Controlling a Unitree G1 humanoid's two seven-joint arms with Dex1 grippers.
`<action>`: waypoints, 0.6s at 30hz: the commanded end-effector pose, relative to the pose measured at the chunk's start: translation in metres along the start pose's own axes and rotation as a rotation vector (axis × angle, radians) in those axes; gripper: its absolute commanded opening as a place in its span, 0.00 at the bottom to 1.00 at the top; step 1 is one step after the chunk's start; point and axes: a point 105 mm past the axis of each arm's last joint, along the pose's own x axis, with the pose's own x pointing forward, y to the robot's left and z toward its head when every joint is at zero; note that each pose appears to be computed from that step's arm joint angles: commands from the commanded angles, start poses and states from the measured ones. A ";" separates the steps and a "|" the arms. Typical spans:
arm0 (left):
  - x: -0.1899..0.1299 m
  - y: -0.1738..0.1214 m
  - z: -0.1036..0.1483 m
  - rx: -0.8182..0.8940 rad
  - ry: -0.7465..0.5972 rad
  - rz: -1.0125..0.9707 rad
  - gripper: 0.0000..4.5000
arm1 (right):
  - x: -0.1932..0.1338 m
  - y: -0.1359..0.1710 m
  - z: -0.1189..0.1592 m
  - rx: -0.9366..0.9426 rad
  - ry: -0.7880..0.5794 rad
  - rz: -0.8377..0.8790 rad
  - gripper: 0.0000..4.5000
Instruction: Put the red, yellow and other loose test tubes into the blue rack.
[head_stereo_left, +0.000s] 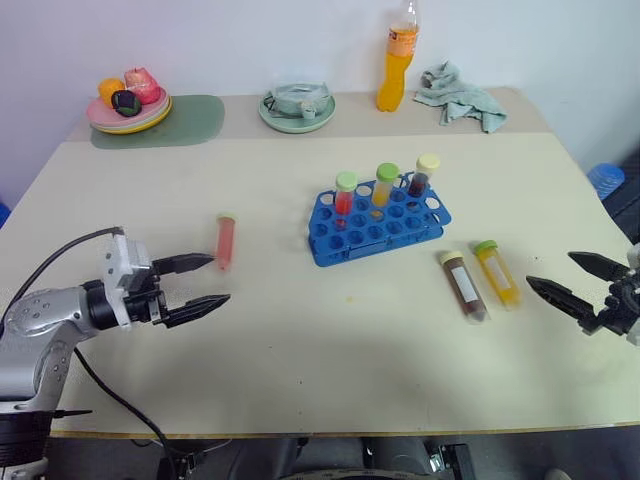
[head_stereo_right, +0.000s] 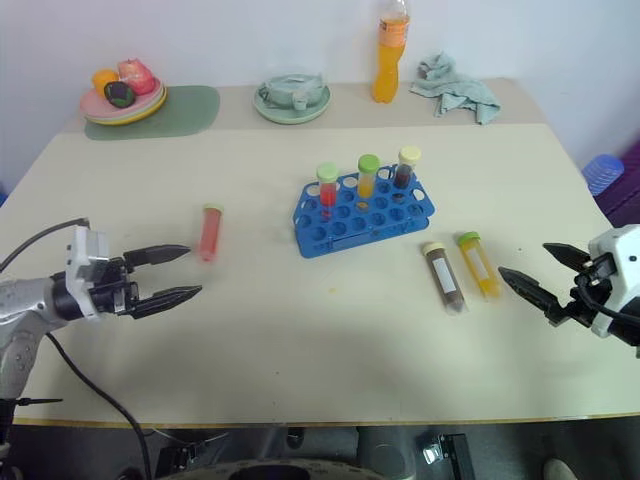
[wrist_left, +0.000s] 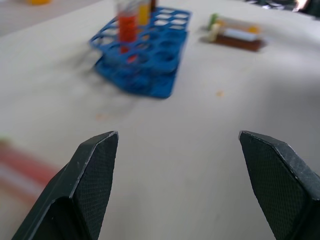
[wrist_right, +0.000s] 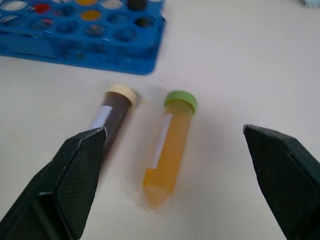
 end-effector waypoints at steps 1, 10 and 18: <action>0.013 -0.010 0.017 0.045 -0.050 -0.080 0.87 | 0.010 0.000 0.012 0.029 0.038 -0.023 1.00; 0.029 -0.020 0.019 0.066 -0.057 -0.131 0.87 | 0.042 0.012 0.020 0.131 0.130 0.029 1.00; 0.028 -0.021 0.016 0.060 -0.045 -0.112 0.87 | 0.056 0.054 0.028 0.198 0.172 0.216 1.00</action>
